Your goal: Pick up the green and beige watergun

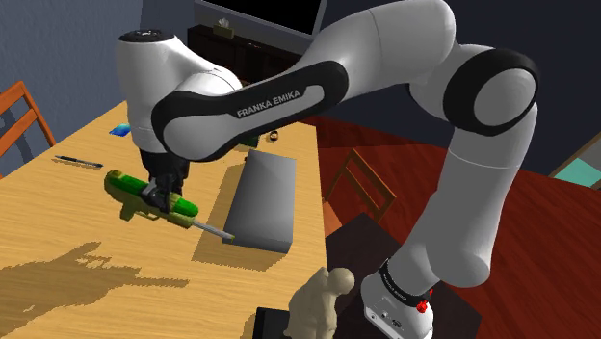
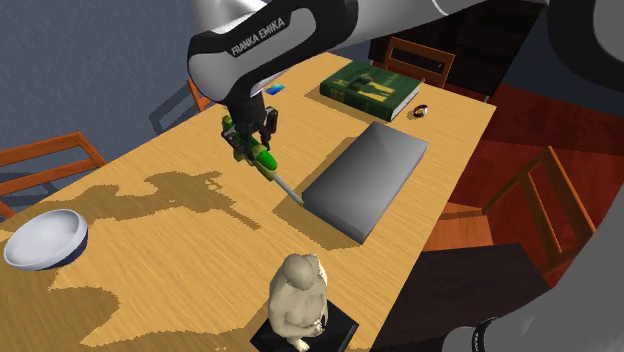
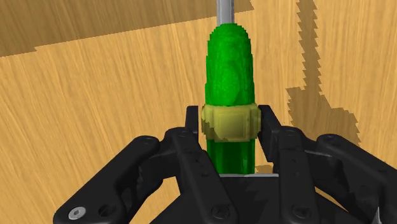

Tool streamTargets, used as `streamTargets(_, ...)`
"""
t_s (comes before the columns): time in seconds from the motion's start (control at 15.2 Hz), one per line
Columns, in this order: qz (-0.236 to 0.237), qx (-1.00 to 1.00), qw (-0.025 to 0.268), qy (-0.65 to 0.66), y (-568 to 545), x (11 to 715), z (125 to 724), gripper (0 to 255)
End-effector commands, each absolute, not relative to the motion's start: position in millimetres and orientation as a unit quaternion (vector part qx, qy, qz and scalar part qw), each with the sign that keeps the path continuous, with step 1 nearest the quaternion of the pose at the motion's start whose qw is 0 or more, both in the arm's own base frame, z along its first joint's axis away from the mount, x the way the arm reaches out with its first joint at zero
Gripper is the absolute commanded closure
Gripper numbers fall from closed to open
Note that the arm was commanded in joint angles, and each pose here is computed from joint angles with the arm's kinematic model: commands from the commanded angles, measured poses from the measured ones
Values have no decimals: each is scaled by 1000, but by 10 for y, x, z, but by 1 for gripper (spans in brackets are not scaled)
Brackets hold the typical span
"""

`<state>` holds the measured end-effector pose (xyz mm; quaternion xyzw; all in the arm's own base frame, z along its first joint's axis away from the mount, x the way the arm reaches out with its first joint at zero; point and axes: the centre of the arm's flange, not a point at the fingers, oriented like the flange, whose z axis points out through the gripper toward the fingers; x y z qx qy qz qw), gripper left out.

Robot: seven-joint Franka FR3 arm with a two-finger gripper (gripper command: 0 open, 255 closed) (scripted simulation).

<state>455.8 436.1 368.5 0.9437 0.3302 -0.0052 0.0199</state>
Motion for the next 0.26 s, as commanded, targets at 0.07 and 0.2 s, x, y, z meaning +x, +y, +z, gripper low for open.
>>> streamTargets(0.07,-5,944,20,330,4363,4559,3847,255)
streamTargets(0.2,-5,944,20,330,4363,4559,3855,255)
